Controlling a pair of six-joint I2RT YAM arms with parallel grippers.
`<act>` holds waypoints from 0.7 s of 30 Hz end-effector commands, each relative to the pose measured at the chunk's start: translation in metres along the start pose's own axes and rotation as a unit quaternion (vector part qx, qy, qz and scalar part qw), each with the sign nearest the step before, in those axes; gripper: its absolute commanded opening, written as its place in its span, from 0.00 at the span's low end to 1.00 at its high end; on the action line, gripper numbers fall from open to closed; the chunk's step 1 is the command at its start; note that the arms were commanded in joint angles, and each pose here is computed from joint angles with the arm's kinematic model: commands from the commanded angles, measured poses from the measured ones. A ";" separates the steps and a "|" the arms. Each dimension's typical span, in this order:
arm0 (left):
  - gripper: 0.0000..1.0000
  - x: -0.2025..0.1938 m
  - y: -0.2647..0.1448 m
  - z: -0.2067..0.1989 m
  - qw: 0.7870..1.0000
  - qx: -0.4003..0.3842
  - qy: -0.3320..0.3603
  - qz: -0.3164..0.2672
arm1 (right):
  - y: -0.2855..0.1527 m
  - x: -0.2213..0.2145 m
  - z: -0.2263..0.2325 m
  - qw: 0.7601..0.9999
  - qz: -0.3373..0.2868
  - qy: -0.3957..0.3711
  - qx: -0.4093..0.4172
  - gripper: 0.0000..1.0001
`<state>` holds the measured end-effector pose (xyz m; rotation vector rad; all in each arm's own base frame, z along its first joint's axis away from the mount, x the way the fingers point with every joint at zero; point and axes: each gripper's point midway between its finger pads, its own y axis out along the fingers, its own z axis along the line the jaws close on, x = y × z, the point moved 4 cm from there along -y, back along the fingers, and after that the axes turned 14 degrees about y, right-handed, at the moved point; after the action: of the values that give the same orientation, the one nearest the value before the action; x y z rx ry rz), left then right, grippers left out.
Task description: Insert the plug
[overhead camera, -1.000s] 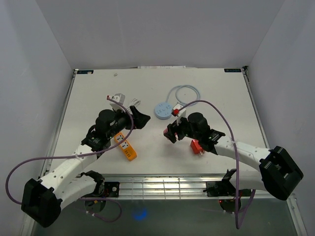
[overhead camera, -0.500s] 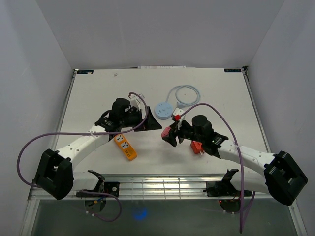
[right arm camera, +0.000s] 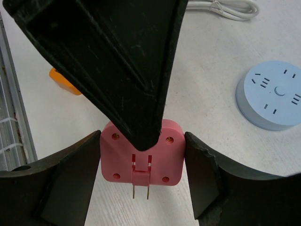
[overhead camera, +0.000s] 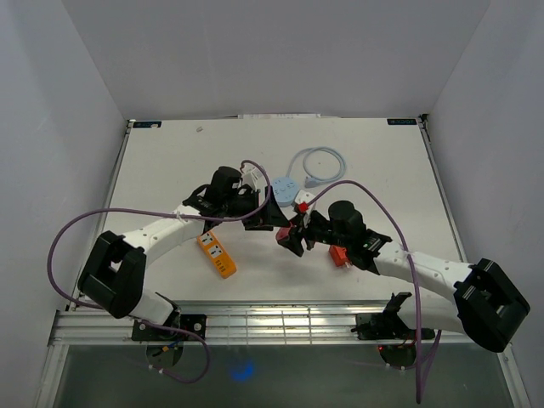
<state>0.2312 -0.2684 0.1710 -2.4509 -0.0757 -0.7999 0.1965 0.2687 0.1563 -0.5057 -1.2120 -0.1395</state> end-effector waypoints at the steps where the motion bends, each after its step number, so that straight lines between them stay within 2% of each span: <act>1: 0.88 0.009 0.005 -0.018 0.999 -0.027 0.018 -0.002 | 0.005 0.012 0.003 1.000 -0.018 -0.018 0.008 0.47; 5: 0.79 0.006 0.013 -0.015 1.000 -0.023 0.011 0.010 | 0.005 0.010 0.003 1.000 -0.017 -0.019 0.007 0.47; 8: 0.65 0.003 0.017 -0.012 1.000 -0.023 0.005 0.018 | 0.005 0.010 0.003 1.000 -0.018 -0.019 0.006 0.46; 13: 0.51 0.003 0.018 -0.011 1.000 -0.022 0.002 0.020 | 0.005 0.008 0.003 1.000 -0.016 -0.019 0.007 0.46; 14: 0.44 0.003 0.018 -0.011 1.000 -0.022 0.003 0.019 | 0.005 0.008 0.003 1.000 -0.016 -0.019 0.007 0.46; 17: 0.35 0.003 0.018 -0.013 0.999 -0.026 0.003 0.021 | 0.006 0.008 0.002 1.000 -0.015 -0.018 0.006 0.46; 20: 0.17 0.002 0.019 -0.014 0.999 -0.031 0.005 0.025 | 0.007 0.007 0.002 1.000 -0.013 -0.017 0.005 0.48; 21: 0.06 0.002 0.019 -0.014 0.999 -0.032 0.004 0.025 | 0.007 0.007 0.002 1.000 -0.013 -0.017 0.005 0.50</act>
<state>0.2258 -0.2862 0.1565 -2.4725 0.0199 -0.7429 0.1951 0.2712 0.1499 -0.5148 -1.2056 -0.1206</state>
